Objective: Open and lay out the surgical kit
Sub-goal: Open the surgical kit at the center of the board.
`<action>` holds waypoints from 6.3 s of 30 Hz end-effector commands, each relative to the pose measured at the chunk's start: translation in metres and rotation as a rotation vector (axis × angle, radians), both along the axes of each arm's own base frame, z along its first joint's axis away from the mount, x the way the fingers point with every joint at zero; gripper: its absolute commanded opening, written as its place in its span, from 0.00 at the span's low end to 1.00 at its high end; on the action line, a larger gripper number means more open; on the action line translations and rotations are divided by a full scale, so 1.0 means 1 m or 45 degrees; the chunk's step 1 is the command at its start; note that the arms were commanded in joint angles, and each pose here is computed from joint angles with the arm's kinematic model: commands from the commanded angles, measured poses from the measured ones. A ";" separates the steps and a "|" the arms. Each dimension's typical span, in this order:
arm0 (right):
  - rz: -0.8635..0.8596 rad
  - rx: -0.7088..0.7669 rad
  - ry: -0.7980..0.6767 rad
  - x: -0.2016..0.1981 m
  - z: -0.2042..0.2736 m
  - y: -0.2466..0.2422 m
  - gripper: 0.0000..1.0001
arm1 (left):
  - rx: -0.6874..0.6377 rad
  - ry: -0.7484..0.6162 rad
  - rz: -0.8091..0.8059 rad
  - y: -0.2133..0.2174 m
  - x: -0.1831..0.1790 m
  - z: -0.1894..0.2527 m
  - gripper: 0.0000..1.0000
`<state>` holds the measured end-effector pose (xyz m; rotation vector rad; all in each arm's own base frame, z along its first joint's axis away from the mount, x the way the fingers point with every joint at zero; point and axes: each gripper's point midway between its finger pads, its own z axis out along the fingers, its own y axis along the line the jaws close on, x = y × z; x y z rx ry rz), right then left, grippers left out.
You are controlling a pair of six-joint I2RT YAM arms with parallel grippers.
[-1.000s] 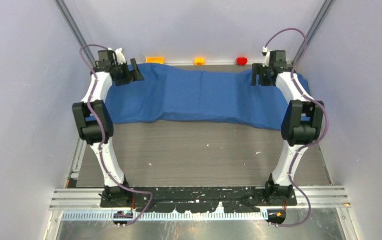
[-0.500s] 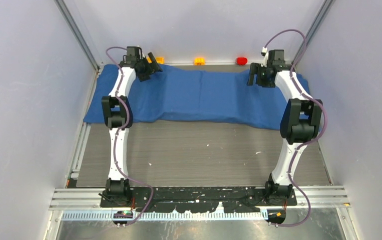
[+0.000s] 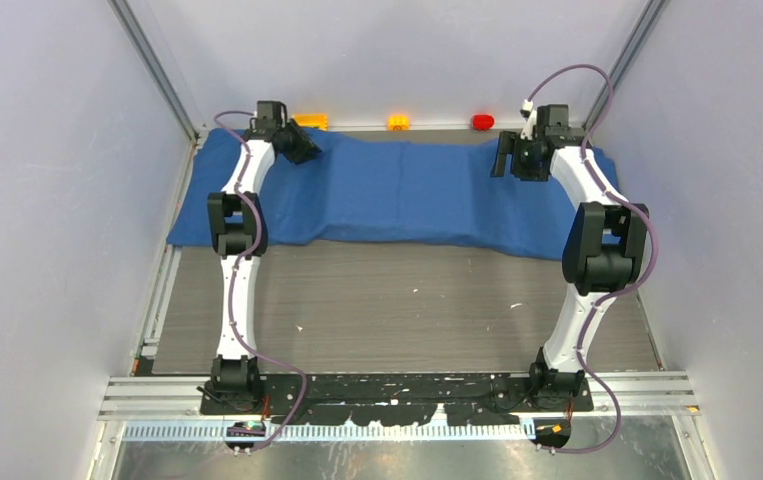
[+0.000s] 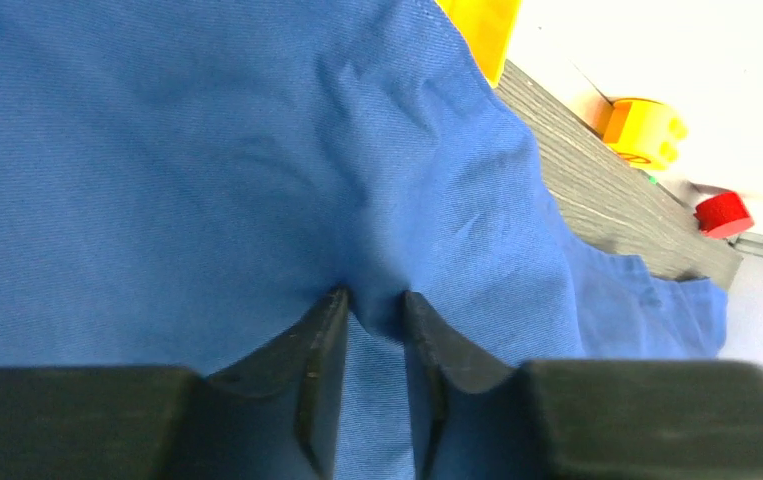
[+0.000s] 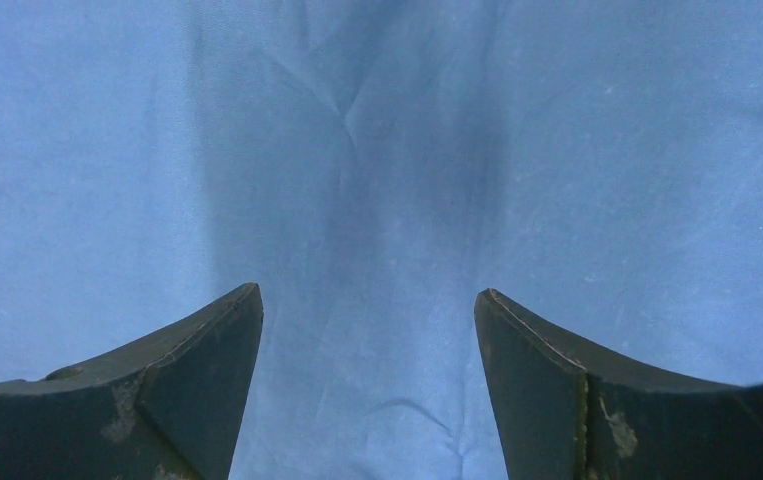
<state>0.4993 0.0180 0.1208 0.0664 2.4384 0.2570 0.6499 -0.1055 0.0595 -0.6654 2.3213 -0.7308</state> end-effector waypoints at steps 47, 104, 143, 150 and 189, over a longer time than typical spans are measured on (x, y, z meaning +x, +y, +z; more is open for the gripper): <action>0.451 -0.076 -0.268 -0.015 0.065 0.063 0.82 | 0.692 -0.204 -1.479 -0.004 -0.377 0.083 0.41; 0.480 -0.063 -0.199 -0.063 0.052 0.067 0.81 | 0.927 -0.315 -1.861 -0.059 -0.312 0.073 0.52; 0.504 -0.085 -0.160 -0.064 0.040 0.065 0.81 | 0.803 -0.088 -1.845 -0.058 -0.337 0.048 0.77; 0.509 -0.060 -0.149 -0.063 0.040 0.068 0.81 | 0.900 -0.246 -1.686 -0.058 -0.327 0.084 0.87; 0.520 0.139 -0.278 -0.040 0.093 0.097 0.81 | 1.238 -0.148 -2.247 -0.101 -0.418 0.046 0.00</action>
